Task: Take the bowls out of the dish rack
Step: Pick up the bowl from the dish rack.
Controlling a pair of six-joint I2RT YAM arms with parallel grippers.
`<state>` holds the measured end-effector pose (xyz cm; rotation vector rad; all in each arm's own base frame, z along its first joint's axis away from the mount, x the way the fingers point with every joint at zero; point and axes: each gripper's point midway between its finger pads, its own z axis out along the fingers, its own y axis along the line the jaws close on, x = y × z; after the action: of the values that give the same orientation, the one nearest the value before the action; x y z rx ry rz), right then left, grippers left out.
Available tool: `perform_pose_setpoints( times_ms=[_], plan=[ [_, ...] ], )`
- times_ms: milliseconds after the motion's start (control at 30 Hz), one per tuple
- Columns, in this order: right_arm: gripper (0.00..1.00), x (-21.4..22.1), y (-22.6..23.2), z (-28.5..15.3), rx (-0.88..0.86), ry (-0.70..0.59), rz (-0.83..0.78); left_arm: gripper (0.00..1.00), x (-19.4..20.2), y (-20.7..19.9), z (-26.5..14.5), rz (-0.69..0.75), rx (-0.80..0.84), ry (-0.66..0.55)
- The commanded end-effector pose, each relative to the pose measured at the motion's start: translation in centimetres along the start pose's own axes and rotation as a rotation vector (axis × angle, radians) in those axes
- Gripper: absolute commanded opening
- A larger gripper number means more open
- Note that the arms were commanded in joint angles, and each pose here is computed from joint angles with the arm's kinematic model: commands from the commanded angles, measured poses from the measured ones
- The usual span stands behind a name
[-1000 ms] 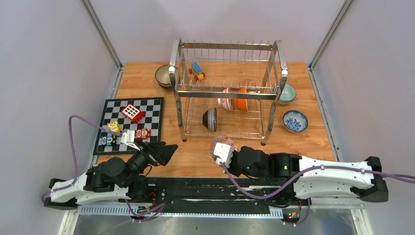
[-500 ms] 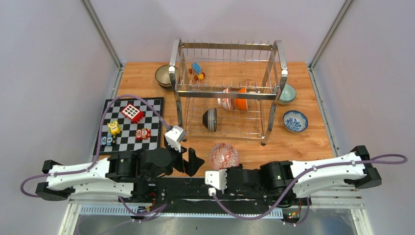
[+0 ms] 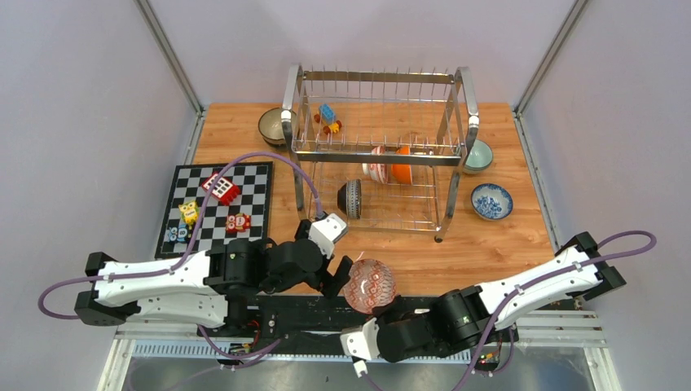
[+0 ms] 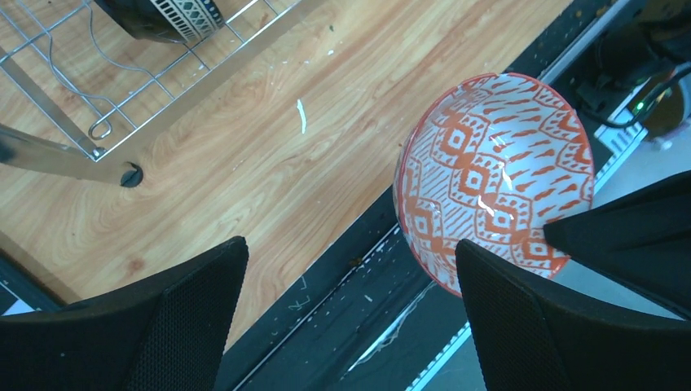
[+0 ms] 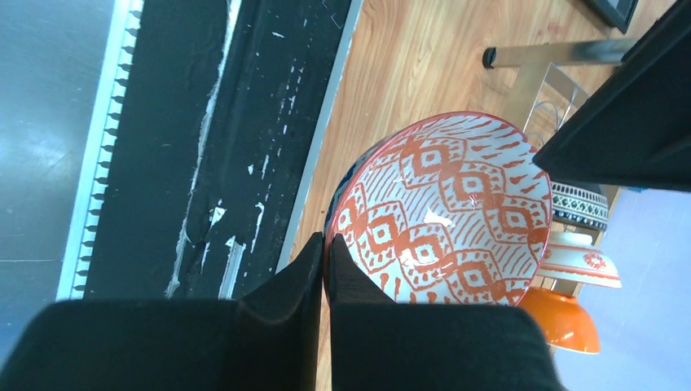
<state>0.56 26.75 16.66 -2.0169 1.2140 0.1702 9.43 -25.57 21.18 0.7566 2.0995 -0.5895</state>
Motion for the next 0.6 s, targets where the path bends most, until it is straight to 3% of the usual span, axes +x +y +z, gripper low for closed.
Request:
perform_pose_setpoints(
  times_ms=[0, 400, 567],
  plan=[
    [0.02, -0.9, -0.5, -1.3, 0.020, 0.005, -0.088, 0.97, 0.7, -0.8, -0.2, 0.114, 0.043, 0.087],
    [0.02, -2.3, 0.3, -1.3, -0.016, 0.007, -0.147, 0.79, 1.8, -2.6, 1.3, 0.259, 0.084, 0.232],
    [0.02, -2.3, 0.3, -1.2, -0.015, 0.013, -0.155, 0.61, 2.3, -2.9, 1.9, 0.259, 0.073, 0.272]
  ],
)
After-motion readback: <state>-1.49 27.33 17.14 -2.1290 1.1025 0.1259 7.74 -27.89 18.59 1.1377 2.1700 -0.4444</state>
